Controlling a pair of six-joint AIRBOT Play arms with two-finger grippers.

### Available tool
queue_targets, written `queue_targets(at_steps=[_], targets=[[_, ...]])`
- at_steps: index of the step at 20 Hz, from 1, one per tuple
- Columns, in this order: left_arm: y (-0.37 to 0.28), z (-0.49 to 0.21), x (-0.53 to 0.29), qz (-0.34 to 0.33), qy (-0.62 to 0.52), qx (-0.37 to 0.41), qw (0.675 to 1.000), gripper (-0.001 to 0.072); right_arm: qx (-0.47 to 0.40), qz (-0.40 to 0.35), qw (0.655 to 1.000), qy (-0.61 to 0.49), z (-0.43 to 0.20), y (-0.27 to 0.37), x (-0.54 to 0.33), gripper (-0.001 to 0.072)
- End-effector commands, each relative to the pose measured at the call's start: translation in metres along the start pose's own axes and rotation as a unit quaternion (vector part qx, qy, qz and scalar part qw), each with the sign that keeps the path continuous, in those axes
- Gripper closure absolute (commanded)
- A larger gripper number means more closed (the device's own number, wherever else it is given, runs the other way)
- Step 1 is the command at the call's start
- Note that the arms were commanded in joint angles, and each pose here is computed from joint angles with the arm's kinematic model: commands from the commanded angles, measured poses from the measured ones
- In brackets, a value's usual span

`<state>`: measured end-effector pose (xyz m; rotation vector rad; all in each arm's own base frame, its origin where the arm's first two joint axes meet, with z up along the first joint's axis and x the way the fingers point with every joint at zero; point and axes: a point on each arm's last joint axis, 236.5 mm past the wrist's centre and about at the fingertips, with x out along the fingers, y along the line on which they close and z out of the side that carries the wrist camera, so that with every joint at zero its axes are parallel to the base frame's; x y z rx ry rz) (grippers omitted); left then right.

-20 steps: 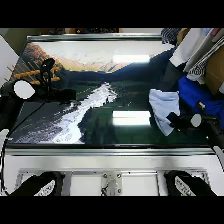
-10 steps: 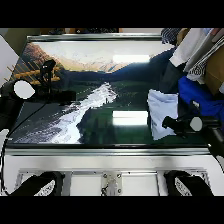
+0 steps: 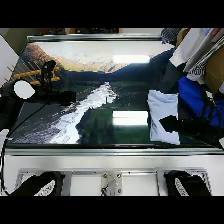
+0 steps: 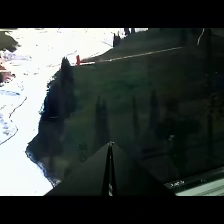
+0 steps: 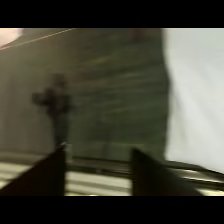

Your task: Fold the clothes and pants, and hang the long-sleeved shirts on hangers.

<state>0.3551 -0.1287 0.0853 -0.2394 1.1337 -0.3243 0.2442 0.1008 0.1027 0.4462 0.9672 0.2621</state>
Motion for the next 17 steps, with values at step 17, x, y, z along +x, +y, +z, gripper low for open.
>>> queue_targets(at_steps=[17], targets=[[0.0, 0.0, 0.0, 0.0, -0.001, 0.0, 1.0, 0.07, -0.047, 0.112, 0.992, 0.033, -0.022, 0.062, -0.003, 0.0692]])
